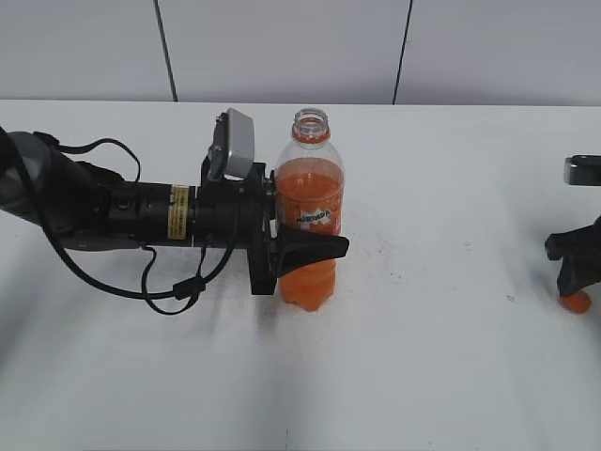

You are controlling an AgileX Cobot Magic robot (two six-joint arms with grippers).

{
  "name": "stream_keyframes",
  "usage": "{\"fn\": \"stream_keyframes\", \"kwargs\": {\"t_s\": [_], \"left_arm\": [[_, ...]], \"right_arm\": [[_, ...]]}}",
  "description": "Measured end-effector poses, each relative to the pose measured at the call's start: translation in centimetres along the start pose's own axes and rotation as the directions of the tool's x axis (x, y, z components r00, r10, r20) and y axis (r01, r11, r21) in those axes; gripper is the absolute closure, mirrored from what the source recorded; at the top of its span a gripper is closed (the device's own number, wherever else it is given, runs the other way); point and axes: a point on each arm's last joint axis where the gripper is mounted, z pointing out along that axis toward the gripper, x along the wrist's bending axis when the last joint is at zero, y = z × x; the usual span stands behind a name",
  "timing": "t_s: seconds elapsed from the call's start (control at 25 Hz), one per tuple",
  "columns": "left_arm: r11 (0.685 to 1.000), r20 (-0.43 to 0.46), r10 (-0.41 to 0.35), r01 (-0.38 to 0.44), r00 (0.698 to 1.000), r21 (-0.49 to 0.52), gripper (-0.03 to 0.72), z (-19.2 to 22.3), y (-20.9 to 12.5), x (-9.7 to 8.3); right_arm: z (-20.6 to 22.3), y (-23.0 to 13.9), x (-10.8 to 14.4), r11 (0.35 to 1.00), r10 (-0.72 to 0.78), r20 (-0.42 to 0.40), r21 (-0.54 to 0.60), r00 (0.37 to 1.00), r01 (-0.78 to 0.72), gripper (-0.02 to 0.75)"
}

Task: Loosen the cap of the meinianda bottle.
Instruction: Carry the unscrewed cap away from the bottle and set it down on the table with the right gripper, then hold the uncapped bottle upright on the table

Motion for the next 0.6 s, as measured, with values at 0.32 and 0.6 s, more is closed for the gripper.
{"fn": "stream_keyframes", "kwargs": {"t_s": [0.32, 0.6], "left_arm": [[1.0, 0.0, 0.0, 0.0, 1.0, 0.0, 0.266, 0.0, 0.0, 0.0], [1.0, 0.004, 0.002, -0.002, 1.0, 0.002, 0.266, 0.0, 0.0, 0.0]], "right_arm": [[0.0, -0.1, 0.0, 1.0, 0.0, -0.001, 0.014, 1.0, 0.0, 0.265], [-1.8, -0.2, 0.1, 1.0, 0.011, -0.007, -0.018, 1.0, -0.011, 0.265]]}}
